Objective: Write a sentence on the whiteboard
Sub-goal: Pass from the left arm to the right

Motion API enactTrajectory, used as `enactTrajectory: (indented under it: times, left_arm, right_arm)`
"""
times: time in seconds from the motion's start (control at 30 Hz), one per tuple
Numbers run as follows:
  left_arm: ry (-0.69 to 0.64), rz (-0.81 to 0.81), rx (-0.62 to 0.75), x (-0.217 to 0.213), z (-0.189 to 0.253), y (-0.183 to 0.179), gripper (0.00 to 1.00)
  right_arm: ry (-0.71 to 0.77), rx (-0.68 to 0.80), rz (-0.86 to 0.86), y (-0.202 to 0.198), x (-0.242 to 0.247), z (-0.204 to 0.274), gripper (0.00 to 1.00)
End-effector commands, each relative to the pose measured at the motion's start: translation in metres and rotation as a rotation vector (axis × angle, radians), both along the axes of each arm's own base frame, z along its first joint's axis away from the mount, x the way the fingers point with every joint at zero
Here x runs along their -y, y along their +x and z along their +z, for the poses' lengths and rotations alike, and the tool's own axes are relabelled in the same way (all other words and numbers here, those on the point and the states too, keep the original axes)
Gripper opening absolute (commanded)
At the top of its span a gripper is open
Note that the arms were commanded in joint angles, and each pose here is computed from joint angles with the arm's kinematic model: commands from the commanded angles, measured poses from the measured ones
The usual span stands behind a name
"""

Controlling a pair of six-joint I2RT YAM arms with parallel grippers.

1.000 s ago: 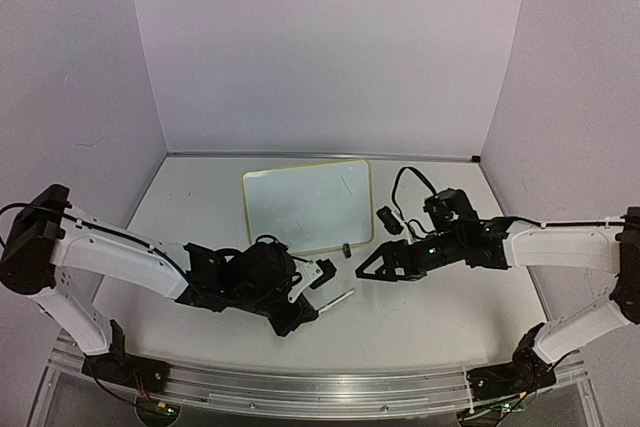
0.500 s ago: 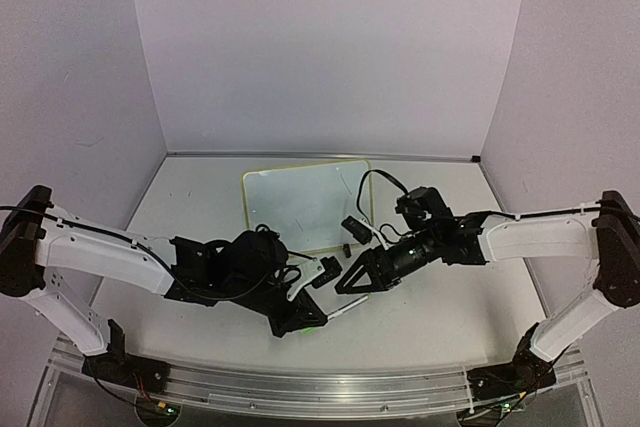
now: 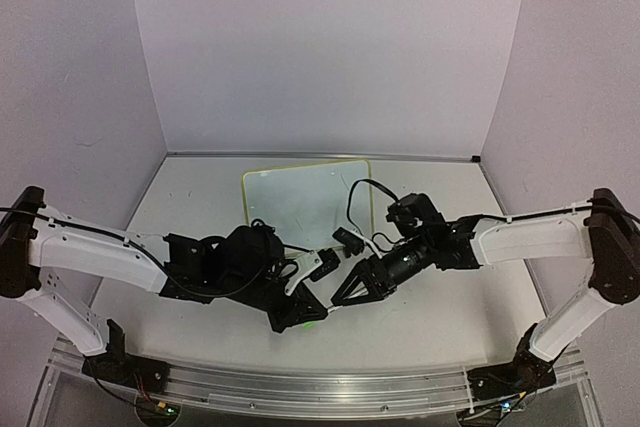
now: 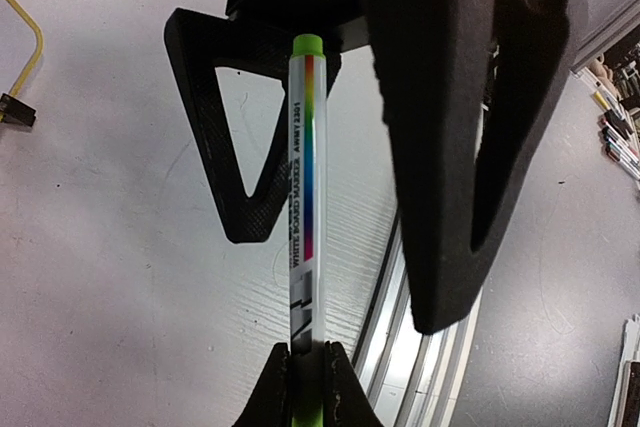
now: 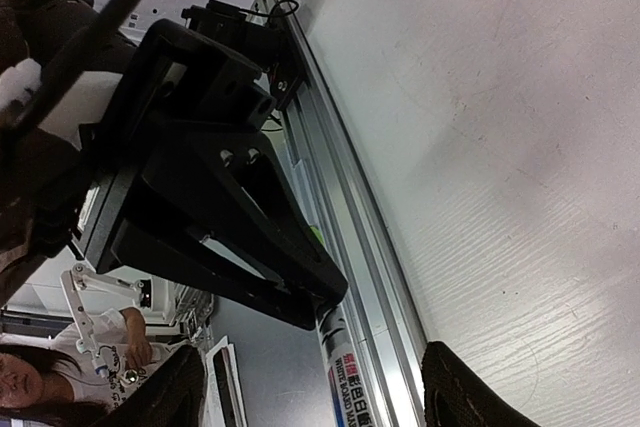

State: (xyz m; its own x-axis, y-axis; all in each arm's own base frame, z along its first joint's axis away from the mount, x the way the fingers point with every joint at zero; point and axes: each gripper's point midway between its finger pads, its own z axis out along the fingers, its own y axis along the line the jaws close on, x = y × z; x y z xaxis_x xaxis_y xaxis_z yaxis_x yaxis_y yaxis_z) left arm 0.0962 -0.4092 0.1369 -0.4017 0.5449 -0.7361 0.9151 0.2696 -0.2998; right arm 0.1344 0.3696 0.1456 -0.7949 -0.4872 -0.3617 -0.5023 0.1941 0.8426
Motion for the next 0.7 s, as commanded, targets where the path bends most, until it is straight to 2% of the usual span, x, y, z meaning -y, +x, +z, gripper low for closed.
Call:
enactTrajectory:
  times: [0.0, 0.67]
  left_arm:
    - [-0.074, 0.022, 0.023, 0.013, 0.033, 0.007, 0.0]
    - [-0.035, -0.007, -0.008, 0.019, 0.02, 0.003, 0.0]
  right_arm:
    - [0.057, 0.032, 0.038, 0.0, -0.013, 0.016, 0.68]
    - [0.061, 0.028, 0.065, -0.008, -0.02, 0.017, 0.57]
